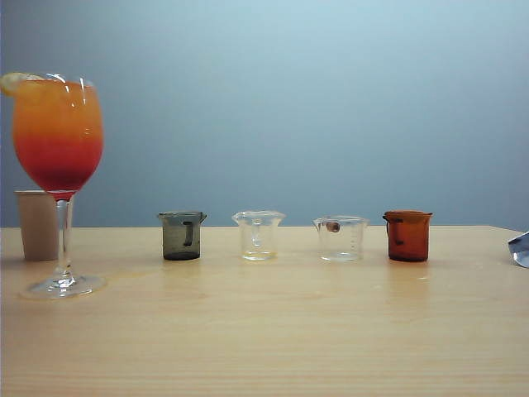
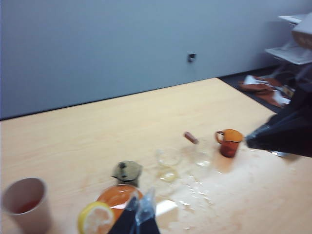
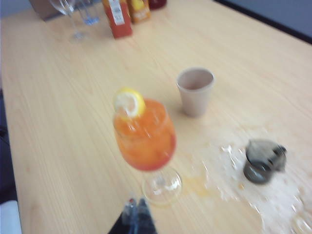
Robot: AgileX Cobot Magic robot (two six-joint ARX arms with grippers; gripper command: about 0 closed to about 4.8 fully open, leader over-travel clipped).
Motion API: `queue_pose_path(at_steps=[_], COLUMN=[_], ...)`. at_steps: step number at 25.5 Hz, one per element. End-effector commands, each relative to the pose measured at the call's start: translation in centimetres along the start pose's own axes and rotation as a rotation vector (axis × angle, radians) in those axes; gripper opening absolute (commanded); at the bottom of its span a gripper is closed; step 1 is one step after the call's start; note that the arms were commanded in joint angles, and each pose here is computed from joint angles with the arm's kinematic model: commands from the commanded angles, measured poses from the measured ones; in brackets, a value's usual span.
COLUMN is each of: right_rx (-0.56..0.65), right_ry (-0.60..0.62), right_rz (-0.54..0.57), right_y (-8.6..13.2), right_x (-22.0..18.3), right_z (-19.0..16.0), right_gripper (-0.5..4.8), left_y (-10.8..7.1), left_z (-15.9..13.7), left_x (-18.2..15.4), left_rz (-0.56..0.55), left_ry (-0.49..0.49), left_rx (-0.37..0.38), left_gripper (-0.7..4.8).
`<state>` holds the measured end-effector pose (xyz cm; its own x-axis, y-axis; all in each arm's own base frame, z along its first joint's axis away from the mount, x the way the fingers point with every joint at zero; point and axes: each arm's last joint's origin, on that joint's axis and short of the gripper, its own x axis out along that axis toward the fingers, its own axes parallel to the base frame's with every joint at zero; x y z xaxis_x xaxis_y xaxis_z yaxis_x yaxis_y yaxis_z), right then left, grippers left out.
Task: Pick up the lemon slice from the paper cup on the left and carefully insert it into the rim of the goblet.
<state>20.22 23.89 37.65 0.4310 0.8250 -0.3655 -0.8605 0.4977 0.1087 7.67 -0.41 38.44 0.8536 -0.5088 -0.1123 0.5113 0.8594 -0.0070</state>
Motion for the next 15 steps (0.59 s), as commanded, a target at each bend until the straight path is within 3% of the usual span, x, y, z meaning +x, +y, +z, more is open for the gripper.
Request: queue_pose_path(at_steps=[1,6,11,15], right_rx=[-0.038,-0.054,0.003,0.033], right_ry=[0.007,-0.008,-0.069,-0.096], right_rz=[-0.051,-0.093,-0.174,-0.25], right_y=[0.2,0.0,-1.2,-1.8], right_x=[-1.4,-2.9,-5.1,-7.0], right_z=[0.2,0.2,-1.3,-3.9], right_gripper=[-0.05,-0.05,-0.05,-0.05], left_y=[-1.0,-2.4,-3.4,-3.3], left_z=[-0.4,-1.1,-1.4,-2.9], left_x=[-1.2,-2.9,-4.4,-4.2], left_rz=[0.066,0.134,0.218,0.228], left_ry=[0.014,0.017,-0.03,-0.023], left_rx=[-0.005,0.014,0.052,-0.032], left_gripper=[-0.05,-0.05,-0.05,-0.05])
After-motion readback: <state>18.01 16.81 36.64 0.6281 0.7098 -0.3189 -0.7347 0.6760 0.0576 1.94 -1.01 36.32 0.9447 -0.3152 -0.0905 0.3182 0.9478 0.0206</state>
